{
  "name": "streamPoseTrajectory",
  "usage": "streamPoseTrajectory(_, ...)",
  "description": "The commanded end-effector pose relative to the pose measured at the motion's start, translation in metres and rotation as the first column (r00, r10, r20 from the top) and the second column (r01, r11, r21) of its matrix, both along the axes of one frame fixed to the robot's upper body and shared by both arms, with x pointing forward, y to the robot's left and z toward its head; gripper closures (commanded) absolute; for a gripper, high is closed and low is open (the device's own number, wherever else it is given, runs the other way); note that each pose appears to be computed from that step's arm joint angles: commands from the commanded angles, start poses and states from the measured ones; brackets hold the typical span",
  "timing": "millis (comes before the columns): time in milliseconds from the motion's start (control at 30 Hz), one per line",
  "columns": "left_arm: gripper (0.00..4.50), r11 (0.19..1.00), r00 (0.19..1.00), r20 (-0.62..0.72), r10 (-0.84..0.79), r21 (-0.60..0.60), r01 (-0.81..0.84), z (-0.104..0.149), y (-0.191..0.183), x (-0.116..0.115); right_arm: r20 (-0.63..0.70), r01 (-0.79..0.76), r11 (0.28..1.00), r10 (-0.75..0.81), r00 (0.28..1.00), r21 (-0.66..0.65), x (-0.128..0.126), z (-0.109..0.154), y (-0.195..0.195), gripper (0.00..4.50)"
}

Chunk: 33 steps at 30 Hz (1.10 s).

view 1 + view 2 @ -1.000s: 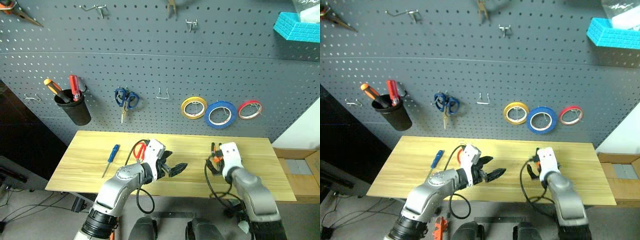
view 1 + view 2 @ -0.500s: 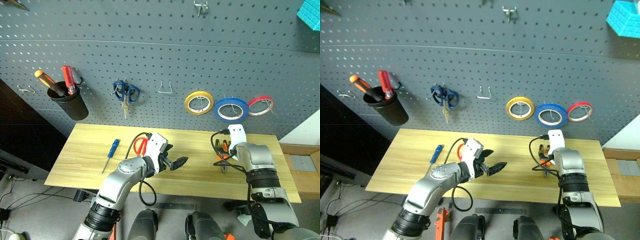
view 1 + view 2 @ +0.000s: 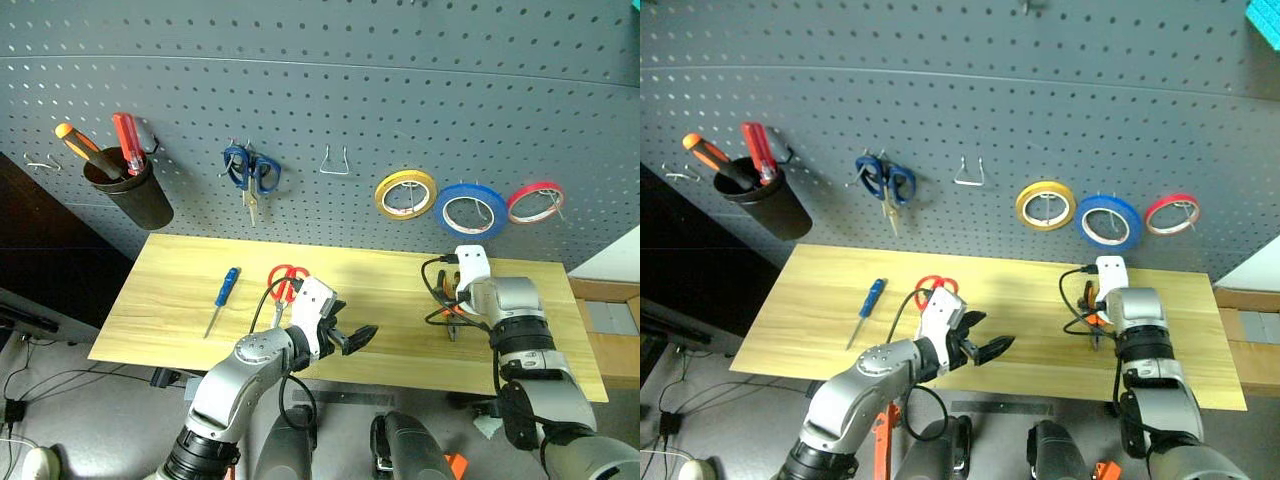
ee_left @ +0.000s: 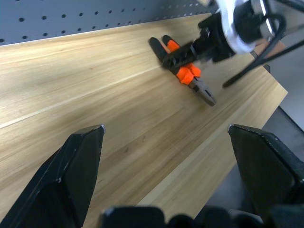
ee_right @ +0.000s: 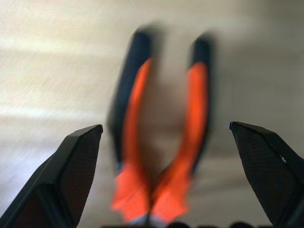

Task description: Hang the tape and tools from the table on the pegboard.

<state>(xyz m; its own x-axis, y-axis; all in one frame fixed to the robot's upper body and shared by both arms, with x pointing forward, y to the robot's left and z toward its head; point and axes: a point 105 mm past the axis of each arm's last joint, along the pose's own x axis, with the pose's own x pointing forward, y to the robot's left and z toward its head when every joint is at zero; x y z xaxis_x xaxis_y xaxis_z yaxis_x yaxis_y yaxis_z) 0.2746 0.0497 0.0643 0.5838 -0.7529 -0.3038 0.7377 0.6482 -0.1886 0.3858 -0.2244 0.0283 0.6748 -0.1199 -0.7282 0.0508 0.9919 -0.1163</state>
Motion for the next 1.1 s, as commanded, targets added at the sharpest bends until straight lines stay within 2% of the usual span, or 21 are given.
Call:
streamPoseTrajectory(33, 0.00, 0.999, 0.999, 0.039, -0.005, -0.034, 0.007, 0.013, -0.003, 0.000, 0.029, 0.022, 1.000, -0.022, 0.999, -0.014, 0.006, 0.009, -0.009, 0.03)
streamPoseTrajectory(133, 0.00, 0.999, 0.999, 0.043, -0.005, -0.034, 0.006, 0.014, -0.003, 0.002, 0.000, 0.031, 1.000, -0.031, 1.000, -0.006, 0.005, 0.001, -0.008, 0.03)
streamPoseTrajectory(300, 0.00, 0.999, 0.999, 0.046, -0.012, -0.038, 0.014, 0.018, -0.003, 0.001, -0.097, 0.092, 0.992, -0.084, 0.992, 0.089, -0.003, -0.017, 0.001, 0.03)
streamPoseTrajectory(567, 0.00, 0.999, 0.999, 0.036, -0.009, -0.031, 0.011, 0.017, -0.002, -0.004, -0.133, 0.170, 0.979, -0.155, 0.979, 0.112, -0.005, -0.030, -0.007, 0.03)
streamPoseTrajectory(667, 0.00, 1.000, 0.999, 0.035, -0.008, -0.030, 0.009, 0.017, -0.002, -0.004, -0.127, 0.181, 0.976, -0.166, 0.978, 0.120, -0.003, -0.030, -0.008, 0.60)
streamPoseTrajectory(767, 0.00, 1.000, 0.999, 0.035, -0.008, -0.030, 0.009, 0.017, -0.002, -0.004, -0.122, 0.183, 0.976, -0.168, 0.978, 0.118, -0.002, -0.029, -0.009, 1.50)
streamPoseTrajectory(933, 0.00, 0.999, 0.999, 0.048, -0.020, -0.040, 0.022, 0.021, -0.005, -0.002, -0.107, 0.174, 0.980, -0.164, 0.981, 0.092, 0.001, -0.026, -0.011, 1.53)
streamPoseTrajectory(1100, 0.00, 0.995, 0.997, 0.053, -0.058, -0.081, 0.062, 0.026, -0.010, -0.006, -0.007, -0.003, 1.000, 0.003, 1.000, 0.031, 0.007, -0.011, -0.003, 1.53)
